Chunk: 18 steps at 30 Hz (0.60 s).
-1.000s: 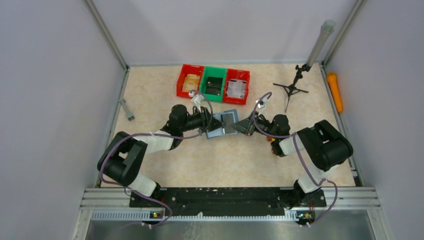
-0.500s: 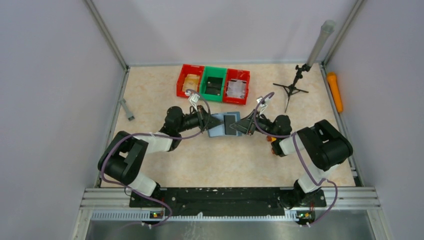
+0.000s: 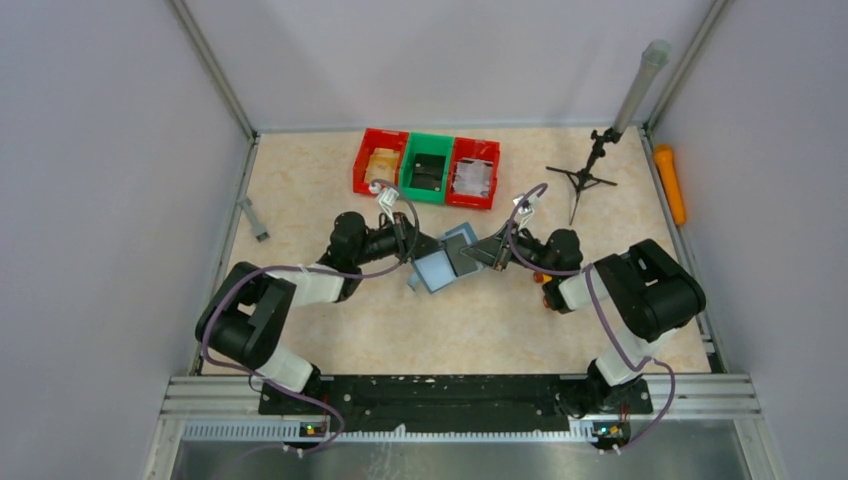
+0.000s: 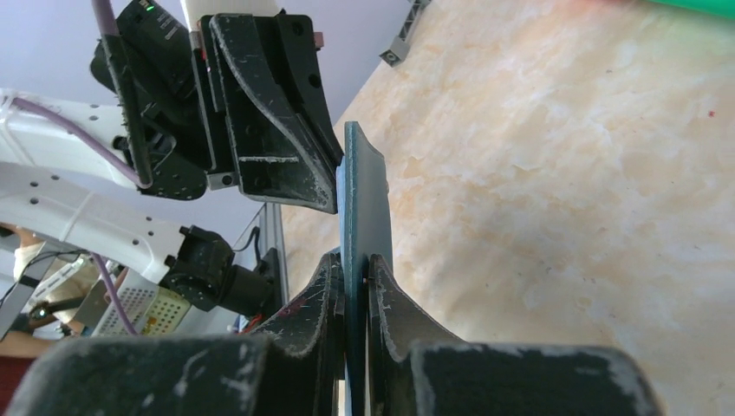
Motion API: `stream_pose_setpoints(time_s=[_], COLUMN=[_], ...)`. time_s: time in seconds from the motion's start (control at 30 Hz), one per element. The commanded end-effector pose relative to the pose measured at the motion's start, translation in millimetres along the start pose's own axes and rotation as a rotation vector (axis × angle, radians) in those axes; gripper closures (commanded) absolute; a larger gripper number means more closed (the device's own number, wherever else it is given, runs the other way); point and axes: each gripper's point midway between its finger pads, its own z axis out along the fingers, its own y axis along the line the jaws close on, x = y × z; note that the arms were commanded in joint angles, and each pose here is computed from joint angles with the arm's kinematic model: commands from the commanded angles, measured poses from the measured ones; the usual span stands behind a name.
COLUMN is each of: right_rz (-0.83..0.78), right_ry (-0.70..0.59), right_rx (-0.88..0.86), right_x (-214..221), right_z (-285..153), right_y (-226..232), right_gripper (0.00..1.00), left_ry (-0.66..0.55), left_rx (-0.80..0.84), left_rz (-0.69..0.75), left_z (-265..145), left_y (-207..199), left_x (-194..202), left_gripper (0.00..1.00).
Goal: Take the credit cards out of the card holder
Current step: Remove the credit card from the card holder.
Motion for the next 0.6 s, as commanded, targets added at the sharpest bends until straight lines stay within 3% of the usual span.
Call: stream_pose_setpoints(time_s=[0.0, 0.23, 0.33, 0.43, 0.57], right_rz=[-0.054, -0.040, -0.033, -0.025, -0.020], right_ry=[-0.052, -0.087, -0.097, -0.111, -0.121], right_rx=[-0.002, 0.052, 0.047, 0.043, 0.034], right_x=[-19.5, -27.9, -30.1, -33.3, -36.5], right_z=[1.9, -7.3, -9.4, -12.4, -14.7], right_y=[0.6, -10.5, -9.6, -8.7, -4.9], right_gripper=[1.00, 1.00, 1.00, 1.00, 1.00], left_ry=[-0.025, -0.077, -0.139, -0.185, -0.160], left_rx=[-0.094, -0.252, -0.284, -0.379, -0.367], left_rz=[0.058, 0.163, 0.230, 0.225, 0.202], left_z=[-2.4, -23.8, -37.1, -49.7, -46.5], left_y=[10.1, 17.8, 13.9, 23.1, 28.4], left_x=[-12.8, -25.6, -33.0, -40.4, -36.5], left_gripper=[0.81, 0.32, 0.02, 0.01, 0.01])
